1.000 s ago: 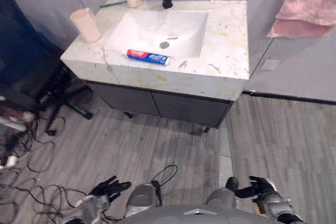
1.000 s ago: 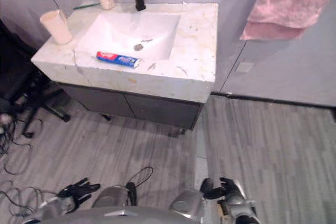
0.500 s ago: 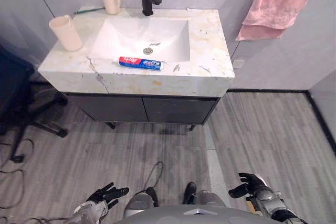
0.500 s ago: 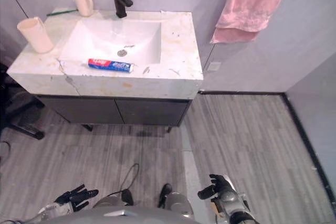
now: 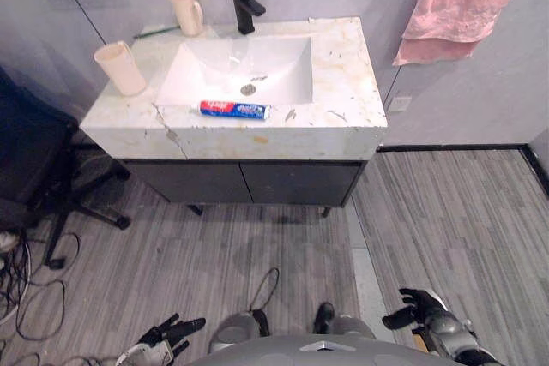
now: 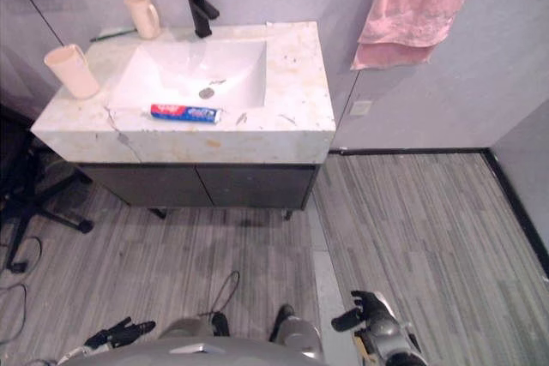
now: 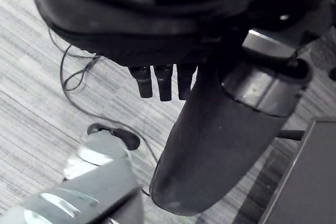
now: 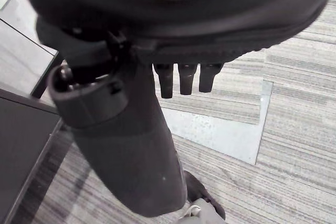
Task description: Organize the bathroom.
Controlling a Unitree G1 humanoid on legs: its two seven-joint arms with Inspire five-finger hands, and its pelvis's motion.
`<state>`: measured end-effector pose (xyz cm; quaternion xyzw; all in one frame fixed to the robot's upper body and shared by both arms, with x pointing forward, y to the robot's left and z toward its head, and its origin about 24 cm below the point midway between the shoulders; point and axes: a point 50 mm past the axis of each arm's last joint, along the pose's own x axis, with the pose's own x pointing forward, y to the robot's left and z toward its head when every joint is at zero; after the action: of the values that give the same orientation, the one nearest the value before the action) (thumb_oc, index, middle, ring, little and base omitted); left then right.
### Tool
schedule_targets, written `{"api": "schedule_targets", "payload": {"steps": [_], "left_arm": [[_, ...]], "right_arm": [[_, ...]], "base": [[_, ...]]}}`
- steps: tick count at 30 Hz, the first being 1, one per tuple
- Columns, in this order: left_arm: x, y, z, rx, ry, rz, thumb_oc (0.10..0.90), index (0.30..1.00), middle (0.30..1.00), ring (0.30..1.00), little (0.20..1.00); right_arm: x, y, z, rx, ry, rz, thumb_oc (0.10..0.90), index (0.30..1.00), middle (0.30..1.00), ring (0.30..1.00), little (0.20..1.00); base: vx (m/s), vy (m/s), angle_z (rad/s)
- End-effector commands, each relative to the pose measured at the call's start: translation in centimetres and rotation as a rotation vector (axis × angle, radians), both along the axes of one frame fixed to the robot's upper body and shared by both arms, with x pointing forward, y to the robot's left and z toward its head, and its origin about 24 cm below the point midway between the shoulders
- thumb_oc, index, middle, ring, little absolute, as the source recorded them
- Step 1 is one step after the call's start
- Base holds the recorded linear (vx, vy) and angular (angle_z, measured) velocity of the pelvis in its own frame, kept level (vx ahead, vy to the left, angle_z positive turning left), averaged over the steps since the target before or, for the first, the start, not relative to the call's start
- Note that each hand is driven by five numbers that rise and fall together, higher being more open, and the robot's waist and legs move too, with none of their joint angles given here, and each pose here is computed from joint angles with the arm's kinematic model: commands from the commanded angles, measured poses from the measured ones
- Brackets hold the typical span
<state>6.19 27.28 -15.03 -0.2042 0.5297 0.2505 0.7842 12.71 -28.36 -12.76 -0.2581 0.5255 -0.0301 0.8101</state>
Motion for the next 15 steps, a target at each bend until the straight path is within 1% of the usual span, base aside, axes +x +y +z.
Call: {"api": "schedule_targets", "payload": {"steps": [1, 4, 6, 8, 11, 15], "left_arm": [[0.1, 2.6, 1.3, 0.108, -0.021, -0.055, 0.800, 0.900, 0.900, 0.900, 0.900], [-0.4, 1.9, 0.7, 0.091, 0.006, -0.100, 0.800, 0.900, 0.900, 0.900, 0.900], [-0.5, 1.8, 0.7, 0.084, 0.002, -0.116, 0.800, 0.900, 0.900, 0.900, 0.900], [0.2, 1.7, 0.8, 0.080, 0.002, -0.151, 0.800, 0.900, 0.900, 0.900, 0.900], [0.4, 1.9, 0.9, 0.090, 0.016, -0.179, 0.800, 0.900, 0.900, 0.900, 0.900], [0.0, 2.4, 1.1, 0.103, 0.013, -0.153, 0.800, 0.900, 0.900, 0.900, 0.900]], "right_arm": [[2.4, -0.6, 1.4, -0.055, -0.054, 0.090, 0.800, 0.900, 0.900, 0.900, 0.900], [1.7, -1.0, 1.1, -0.069, -0.044, 0.084, 0.800, 0.900, 0.900, 0.900, 0.900], [1.2, -1.3, 1.0, -0.078, -0.042, 0.079, 0.800, 0.900, 0.900, 0.900, 0.900], [0.6, -1.4, 0.9, -0.082, -0.047, 0.058, 0.800, 0.900, 0.900, 0.900, 0.900], [0.6, -1.3, 0.9, -0.074, -0.070, 0.011, 0.800, 0.900, 0.900, 0.900, 0.900], [0.2, -1.3, 1.0, -0.073, -0.078, -0.005, 0.800, 0.900, 0.900, 0.900, 0.900]], "base": [[0.14, 0.110, -0.73], [0.18, 0.254, -0.49], [0.07, 0.117, 0.15], [0.11, 0.130, 0.16], [0.16, 0.138, 0.29], [0.11, 0.099, 0.07]]}}
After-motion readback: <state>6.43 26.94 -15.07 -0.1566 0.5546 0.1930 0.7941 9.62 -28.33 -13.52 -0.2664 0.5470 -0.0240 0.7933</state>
